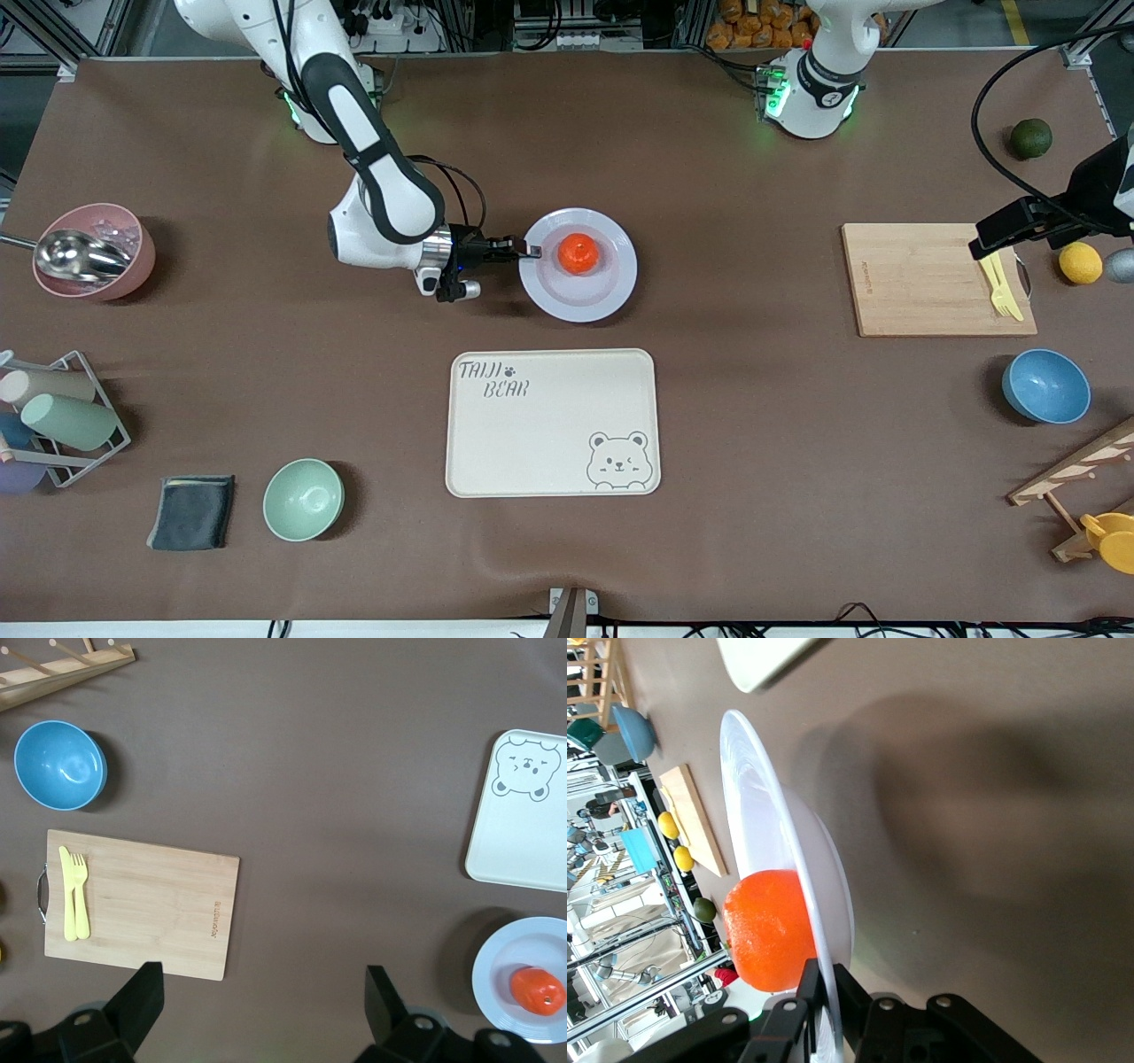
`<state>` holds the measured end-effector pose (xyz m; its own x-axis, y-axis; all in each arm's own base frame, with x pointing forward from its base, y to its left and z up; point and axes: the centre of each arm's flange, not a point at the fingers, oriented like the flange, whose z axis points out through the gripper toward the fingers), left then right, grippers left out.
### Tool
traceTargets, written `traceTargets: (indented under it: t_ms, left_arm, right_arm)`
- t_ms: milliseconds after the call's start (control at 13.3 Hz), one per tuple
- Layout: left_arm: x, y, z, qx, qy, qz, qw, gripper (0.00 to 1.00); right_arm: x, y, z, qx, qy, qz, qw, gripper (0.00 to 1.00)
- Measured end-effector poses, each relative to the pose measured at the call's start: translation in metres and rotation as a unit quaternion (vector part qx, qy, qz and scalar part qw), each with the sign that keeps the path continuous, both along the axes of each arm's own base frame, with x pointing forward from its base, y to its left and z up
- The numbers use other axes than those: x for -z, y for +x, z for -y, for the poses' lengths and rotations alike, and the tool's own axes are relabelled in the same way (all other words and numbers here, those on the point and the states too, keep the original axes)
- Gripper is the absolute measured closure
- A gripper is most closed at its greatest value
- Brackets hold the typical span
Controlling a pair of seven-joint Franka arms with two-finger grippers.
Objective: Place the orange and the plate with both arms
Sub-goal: 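Grip the white plate rim with the right gripper, then slide the plate with the right gripper onto the bear tray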
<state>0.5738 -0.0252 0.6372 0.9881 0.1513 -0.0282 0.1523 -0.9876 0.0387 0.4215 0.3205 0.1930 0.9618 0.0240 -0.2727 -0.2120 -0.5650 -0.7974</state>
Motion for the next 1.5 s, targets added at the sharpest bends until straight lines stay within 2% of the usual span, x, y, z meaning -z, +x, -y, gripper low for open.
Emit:
traceTargets:
  t_ms: [376,677,978,1505]
  left_arm:
    - [-0.002,-0.001,0.0,0.0,0.0,0.002,1.0,0.0]
    - [-0.002,-0.002,0.0,0.0,0.0,0.001,1.0,0.0]
    - [-0.002,-0.002,0.0,0.0,0.0,0.001,1.0,0.0]
    - [-0.001,-0.002,0.0,0.0,0.0,0.0,1.0,0.0]
  right_arm:
    - [-0.026,0.012,0.006,0.014,0.007,0.024,1.0,0.91]
    - [-0.04,0.036,0.021,0.039,0.015,0.039,0.998,0.91]
    - [-0.049,0.05,0.023,0.064,0.027,0.043,0.997,0.91]
    - [-0.067,0.086,0.023,0.095,0.039,0.069,0.992,0.91]
